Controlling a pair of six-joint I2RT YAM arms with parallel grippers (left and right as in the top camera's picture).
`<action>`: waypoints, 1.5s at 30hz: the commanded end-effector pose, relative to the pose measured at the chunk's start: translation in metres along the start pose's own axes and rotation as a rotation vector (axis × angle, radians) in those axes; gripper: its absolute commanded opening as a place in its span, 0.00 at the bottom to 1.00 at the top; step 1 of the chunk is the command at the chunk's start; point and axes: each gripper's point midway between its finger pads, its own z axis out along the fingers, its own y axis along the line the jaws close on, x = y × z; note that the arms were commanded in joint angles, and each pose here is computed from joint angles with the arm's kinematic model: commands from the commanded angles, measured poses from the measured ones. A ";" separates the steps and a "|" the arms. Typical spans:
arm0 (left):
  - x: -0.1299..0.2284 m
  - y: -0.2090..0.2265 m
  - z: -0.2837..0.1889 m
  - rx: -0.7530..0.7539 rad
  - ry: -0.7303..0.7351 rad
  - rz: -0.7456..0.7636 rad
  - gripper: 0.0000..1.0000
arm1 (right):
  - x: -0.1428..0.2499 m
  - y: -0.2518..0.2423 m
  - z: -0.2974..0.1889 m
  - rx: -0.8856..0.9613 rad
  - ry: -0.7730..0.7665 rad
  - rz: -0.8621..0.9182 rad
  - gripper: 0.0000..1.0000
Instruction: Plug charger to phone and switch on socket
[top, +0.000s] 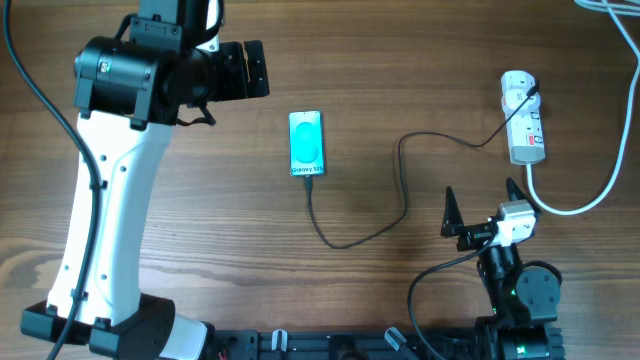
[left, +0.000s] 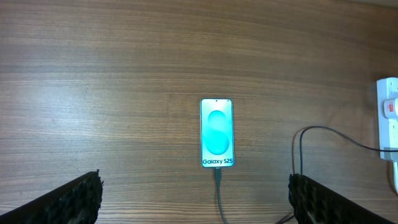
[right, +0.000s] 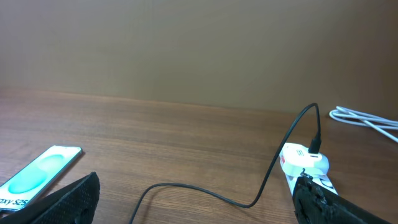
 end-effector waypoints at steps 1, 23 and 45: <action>-0.003 0.004 -0.001 -0.013 -0.008 -0.016 1.00 | -0.003 -0.002 -0.001 0.011 -0.014 0.017 0.99; -0.003 0.004 -0.001 -0.013 -0.008 -0.016 1.00 | -0.003 -0.002 -0.001 0.011 -0.014 0.017 0.99; 0.045 0.007 -0.009 -0.025 0.114 0.010 1.00 | -0.003 -0.002 -0.001 0.011 -0.014 0.017 1.00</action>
